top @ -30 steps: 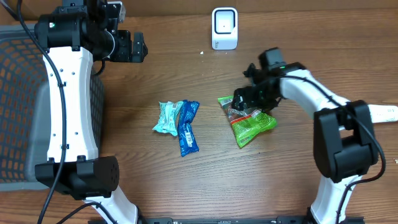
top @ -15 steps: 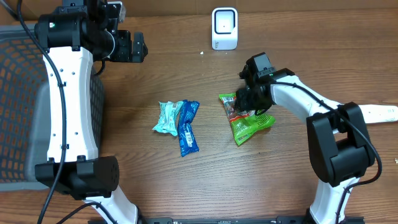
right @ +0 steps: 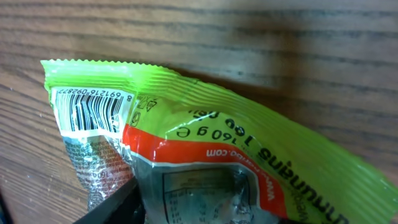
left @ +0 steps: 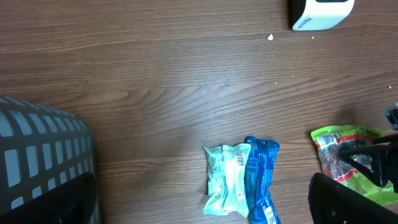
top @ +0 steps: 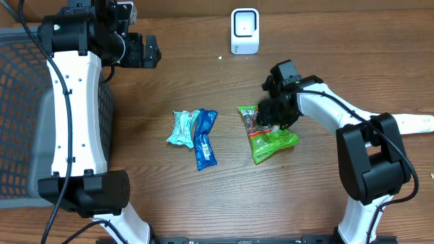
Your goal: Scan the item barcode
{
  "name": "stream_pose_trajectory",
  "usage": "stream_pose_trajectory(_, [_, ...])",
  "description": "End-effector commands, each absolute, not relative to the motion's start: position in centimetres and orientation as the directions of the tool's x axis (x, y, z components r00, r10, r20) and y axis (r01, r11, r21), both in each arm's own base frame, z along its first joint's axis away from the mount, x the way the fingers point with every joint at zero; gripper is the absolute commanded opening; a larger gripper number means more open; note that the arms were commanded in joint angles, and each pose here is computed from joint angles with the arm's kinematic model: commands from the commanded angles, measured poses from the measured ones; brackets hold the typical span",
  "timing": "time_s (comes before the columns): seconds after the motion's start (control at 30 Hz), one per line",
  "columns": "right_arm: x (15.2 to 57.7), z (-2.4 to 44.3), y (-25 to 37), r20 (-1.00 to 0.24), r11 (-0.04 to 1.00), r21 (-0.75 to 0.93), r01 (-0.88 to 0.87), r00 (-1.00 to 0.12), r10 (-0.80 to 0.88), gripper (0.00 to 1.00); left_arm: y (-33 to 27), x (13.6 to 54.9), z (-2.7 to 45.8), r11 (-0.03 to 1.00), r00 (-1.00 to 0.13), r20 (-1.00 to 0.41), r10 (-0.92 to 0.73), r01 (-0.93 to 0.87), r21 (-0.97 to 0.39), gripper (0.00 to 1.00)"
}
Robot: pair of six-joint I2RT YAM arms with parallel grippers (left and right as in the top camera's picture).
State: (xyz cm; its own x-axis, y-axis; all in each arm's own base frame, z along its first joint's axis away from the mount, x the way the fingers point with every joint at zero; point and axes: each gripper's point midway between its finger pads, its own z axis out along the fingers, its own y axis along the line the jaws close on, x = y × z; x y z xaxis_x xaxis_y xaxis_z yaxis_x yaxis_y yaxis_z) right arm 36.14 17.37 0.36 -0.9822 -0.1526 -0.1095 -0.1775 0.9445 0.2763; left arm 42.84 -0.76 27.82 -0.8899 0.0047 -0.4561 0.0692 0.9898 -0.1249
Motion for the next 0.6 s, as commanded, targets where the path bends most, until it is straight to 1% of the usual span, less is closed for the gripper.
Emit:
stream_pose_trajectory(0.0, [32.0,-4.0,15.5,0.067,0.967,0.22,-0.131,-0.987,-0.149,0.52,-0.8,42.9,27.6,0.988,-0.892,-0.452,-0.001,0.068,-0.137,1.0])
stream_pose_trajectory(0.1, [31.7,-4.0,15.3,0.079,0.966,0.218,-0.135,-0.985,-0.156,0.74,-0.8,42.9,27.6,0.988,-0.892,-0.452,-0.001,0.068,-0.137,1.0])
stream_pose_trajectory(0.13, [31.5,-4.0,15.2,0.087,0.967,0.216,-0.134,-0.984,-0.156,0.79,-0.8,42.9,27.6,0.988,-0.892,-0.452,-0.001,0.068,-0.137,1.0])
stream_pose_trajectory(0.17, [31.3,-4.0,15.2,0.094,0.967,0.215,-0.138,-0.982,-0.161,0.81,-0.8,42.9,27.6,0.988,-0.892,-0.452,-0.001,0.068,-0.137,1.0])
stream_pose_trajectory(0.27, [30.7,-3.9,15.0,0.121,0.968,0.21,-0.137,-0.979,-0.165,0.81,-0.8,42.9,27.6,0.988,-0.892,-0.452,-0.001,0.068,-0.137,1.0])
stream_pose_trajectory(0.33, [30.3,-3.9,14.8,0.136,0.969,0.208,-0.134,-0.977,-0.164,0.77,-0.8,42.9,27.6,0.988,-0.892,-0.452,-0.001,0.068,-0.137,1.0])
stream_pose_trajectory(0.4, [30.1,-3.9,14.7,0.147,0.97,0.206,-0.131,-0.976,-0.163,0.74,-0.8,42.9,27.6,0.988,-0.892,-0.452,-0.001,0.068,-0.137,1.0])
stream_pose_trajectory(0.57, [29.9,-4.2,15.0,0.143,0.967,0.22,-0.132,-0.976,-0.166,0.73,-0.8,42.9,27.6,0.988,-0.892,-0.452,-0.001,0.068,-0.137,1.0])
